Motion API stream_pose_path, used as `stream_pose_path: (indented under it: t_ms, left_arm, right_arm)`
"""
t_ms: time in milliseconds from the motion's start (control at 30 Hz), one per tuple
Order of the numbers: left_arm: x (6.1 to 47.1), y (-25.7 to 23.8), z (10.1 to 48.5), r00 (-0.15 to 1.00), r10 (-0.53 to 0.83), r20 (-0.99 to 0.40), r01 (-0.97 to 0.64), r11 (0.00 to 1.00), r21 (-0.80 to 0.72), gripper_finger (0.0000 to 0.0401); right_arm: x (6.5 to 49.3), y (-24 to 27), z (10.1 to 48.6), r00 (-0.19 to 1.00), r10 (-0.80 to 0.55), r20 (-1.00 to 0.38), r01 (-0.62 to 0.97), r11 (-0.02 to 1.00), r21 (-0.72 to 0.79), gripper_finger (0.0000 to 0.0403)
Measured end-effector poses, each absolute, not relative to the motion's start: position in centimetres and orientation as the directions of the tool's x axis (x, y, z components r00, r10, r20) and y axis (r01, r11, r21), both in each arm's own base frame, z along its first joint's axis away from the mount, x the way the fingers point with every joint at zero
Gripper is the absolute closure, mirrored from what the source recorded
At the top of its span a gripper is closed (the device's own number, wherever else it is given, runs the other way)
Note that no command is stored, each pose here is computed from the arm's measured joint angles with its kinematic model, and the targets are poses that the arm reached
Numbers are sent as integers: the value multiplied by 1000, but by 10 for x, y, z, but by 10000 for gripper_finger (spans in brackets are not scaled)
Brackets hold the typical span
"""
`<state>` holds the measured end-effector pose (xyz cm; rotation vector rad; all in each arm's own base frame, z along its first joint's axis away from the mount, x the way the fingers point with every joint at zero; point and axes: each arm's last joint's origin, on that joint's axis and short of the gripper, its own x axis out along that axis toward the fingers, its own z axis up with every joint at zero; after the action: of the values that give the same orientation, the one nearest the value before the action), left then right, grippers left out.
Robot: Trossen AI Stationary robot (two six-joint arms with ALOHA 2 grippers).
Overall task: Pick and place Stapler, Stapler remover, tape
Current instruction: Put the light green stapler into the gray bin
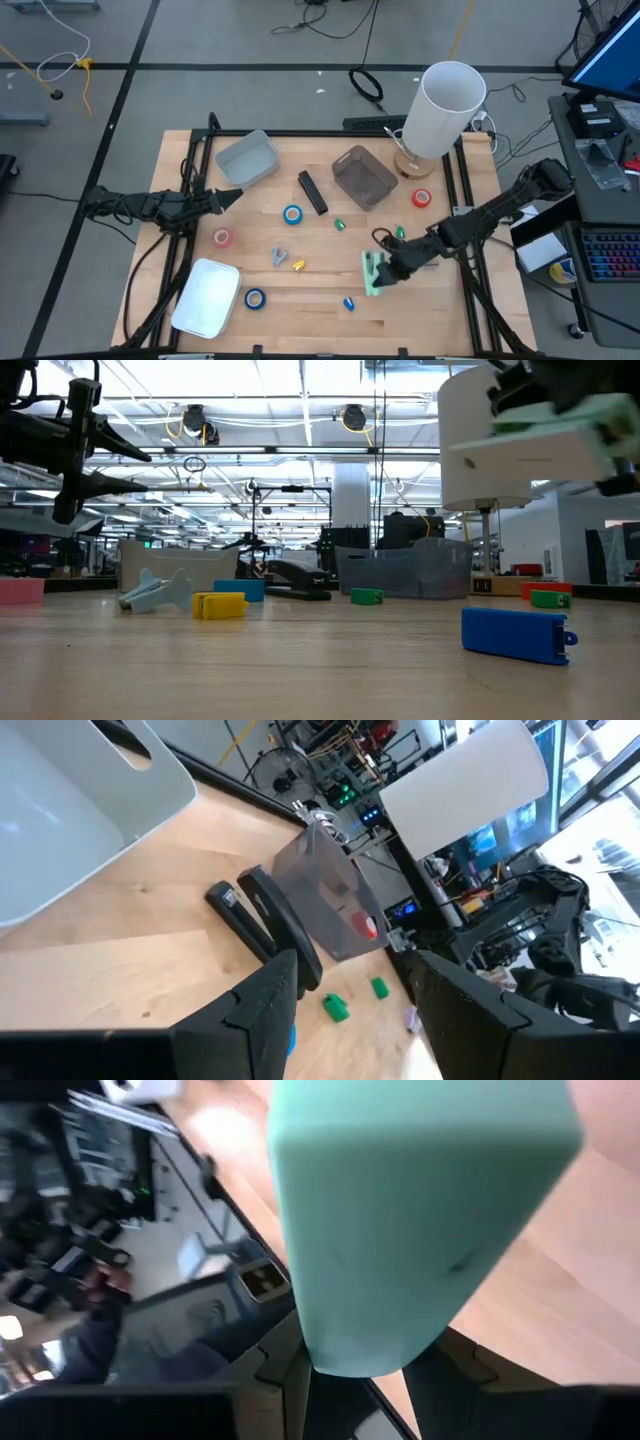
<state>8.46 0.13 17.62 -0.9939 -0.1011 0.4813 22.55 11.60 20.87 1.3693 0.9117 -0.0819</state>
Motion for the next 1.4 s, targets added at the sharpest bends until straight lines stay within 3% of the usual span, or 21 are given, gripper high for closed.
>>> stream_pose_path:
  t_ms: [333, 867, 1200, 1400]
  left_arm:
    - [85, 1, 176, 891, 433, -134, -343, 453, -823, 201]
    - [85, 1, 177, 895, 428, -129, -338, 459, -822, 201]
    - [87, -2, 193, 950, 312, 16, -204, 658, -725, 201]
    - [92, -4, 200, 958, 278, 70, -161, 724, -671, 201]
  right_arm:
    - [249, 103, 222, 814, 351, -463, 411, 217, 886, 285]
    - [320, 97, 261, 884, 270, -381, 246, 425, 871, 285]
    - [352, 85, 267, 883, 213, -417, 268, 501, 823, 285]
    - [382, 78, 275, 903, 182, -389, 227, 568, 791, 285]
